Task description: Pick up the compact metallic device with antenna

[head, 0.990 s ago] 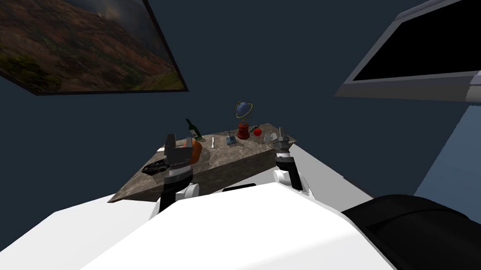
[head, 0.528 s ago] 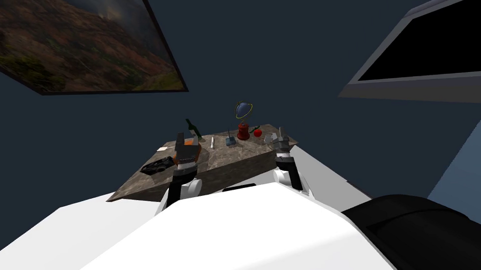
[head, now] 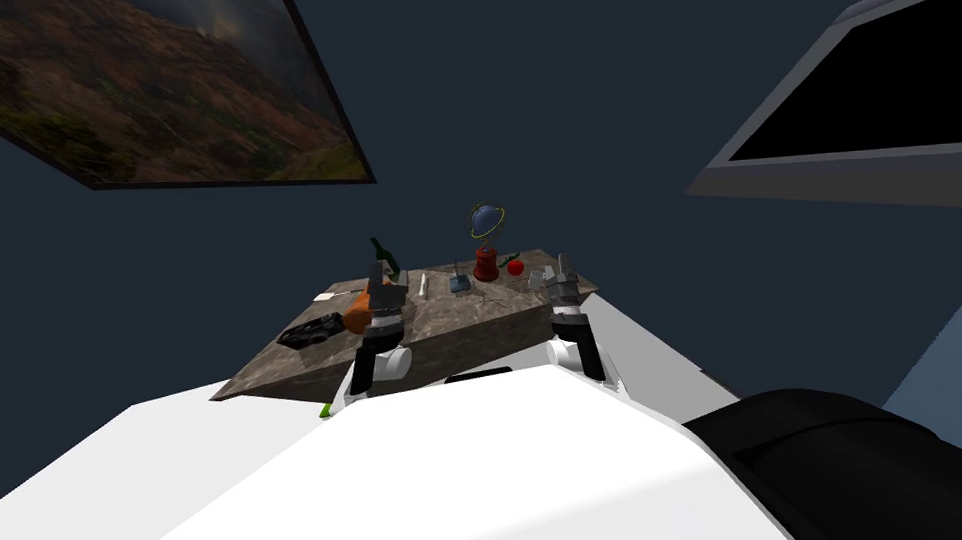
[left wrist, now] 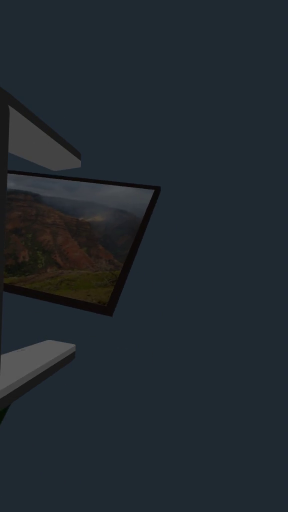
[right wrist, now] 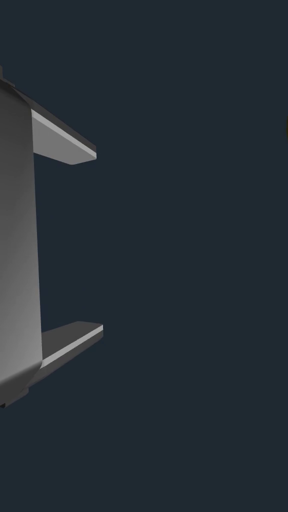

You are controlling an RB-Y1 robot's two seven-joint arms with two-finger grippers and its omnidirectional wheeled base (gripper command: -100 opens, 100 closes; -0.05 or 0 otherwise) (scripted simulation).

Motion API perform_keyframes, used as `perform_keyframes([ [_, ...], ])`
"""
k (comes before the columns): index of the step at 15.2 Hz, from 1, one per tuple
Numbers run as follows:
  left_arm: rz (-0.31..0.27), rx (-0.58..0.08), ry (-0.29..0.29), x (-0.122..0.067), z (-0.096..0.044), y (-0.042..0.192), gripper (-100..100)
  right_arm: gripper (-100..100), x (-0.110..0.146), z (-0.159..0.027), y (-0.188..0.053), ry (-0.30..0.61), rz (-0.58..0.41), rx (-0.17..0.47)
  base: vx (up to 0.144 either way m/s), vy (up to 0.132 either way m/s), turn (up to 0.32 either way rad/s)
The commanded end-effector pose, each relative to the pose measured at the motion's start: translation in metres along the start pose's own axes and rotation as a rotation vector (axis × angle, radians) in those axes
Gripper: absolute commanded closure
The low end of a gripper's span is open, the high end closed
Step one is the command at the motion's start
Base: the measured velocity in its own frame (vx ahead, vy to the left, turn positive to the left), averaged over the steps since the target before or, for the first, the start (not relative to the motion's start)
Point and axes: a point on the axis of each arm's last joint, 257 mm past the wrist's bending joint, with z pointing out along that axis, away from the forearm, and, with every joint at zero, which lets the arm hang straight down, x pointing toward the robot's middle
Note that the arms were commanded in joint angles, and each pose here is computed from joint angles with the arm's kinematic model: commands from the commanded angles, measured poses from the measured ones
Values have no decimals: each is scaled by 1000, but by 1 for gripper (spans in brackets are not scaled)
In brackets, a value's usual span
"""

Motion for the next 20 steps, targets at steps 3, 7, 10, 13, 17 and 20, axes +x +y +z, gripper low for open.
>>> perform_keyframes([
  [3, -50, -22, 0, 3, 7, 22, -100, 0, 0, 0, 0, 0, 0, 0, 19, -58, 45],
  [7, -107, -46, -2, 7, 17, 45, -100, 0, 0, 0, 0, 0, 0, 0, 16, -65, 50],
  [10, -137, -60, -5, 9, 21, 58, -100, 0, 0, 0, 0, 0, 0, 0, 13, -43, 27],
  [13, -200, -69, -9, 14, 34, 73, -100, 0, 0, 0, 0, 0, 0, 0, 20, -59, 55],
  [17, -261, -102, -20, 18, 43, 99, -100, 0, 0, 0, 0, 0, 0, 0, 11, -77, 46],
  [20, -288, -132, -30, 19, 44, 117, -100, 0, 0, 0, 0, 0, 0, 0, 13, -58, 31],
])
